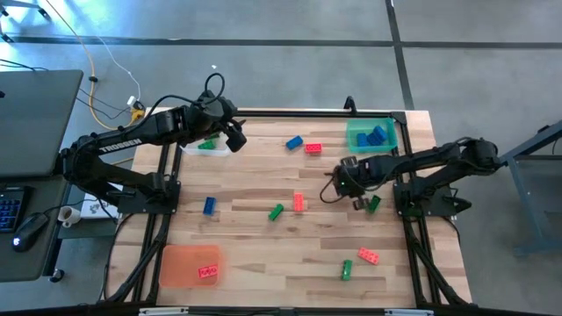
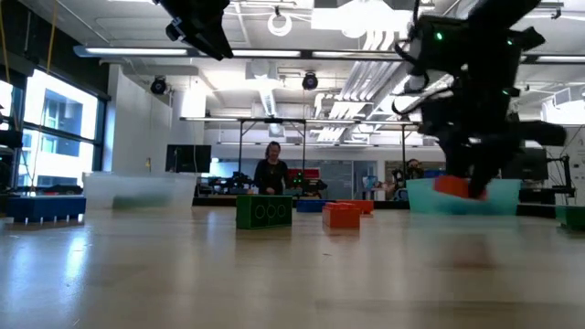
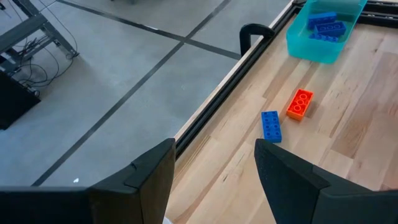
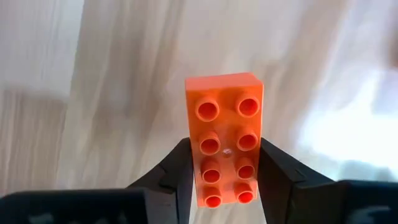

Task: Sort & place blocks by color
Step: Put the orange game piece into the orange bin

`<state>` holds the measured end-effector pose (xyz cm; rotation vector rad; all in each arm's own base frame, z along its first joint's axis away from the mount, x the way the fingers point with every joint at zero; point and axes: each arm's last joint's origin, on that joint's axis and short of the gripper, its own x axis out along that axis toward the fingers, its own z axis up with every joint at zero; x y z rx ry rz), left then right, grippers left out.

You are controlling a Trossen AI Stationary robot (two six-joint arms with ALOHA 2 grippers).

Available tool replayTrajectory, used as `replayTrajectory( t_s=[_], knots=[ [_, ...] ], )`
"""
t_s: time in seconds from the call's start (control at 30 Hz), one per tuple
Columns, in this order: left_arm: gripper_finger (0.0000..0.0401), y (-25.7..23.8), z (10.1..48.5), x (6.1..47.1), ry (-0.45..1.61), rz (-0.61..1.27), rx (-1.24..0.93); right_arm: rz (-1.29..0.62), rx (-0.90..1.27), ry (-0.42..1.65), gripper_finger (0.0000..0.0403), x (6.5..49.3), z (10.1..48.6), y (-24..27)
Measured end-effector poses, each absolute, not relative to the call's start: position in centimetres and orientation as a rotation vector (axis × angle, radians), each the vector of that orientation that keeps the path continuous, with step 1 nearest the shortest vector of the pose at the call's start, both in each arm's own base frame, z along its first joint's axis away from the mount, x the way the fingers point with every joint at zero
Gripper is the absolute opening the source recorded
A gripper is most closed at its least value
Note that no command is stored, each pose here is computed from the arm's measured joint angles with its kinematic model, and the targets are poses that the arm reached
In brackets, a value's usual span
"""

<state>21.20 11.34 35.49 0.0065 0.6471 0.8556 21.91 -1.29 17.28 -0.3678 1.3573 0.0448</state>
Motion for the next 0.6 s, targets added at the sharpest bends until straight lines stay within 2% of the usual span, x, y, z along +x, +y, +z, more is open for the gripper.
replayTrajectory(
  t_s=[0.17, 0.6],
  knots=[
    [0.0209, 11.4, 35.6, 21.2, 0.641, 0.854, 0.013, -0.104, -0.343, 1.217, 0.0111, 24.0, 19.9, -2.5],
    [0.0219, 11.4, 36.1, 21.7, 0.583, 0.805, 0.044, -0.328, -0.229, 0.873, 0.0111, 27.1, 28.8, -7.7]
  ],
)
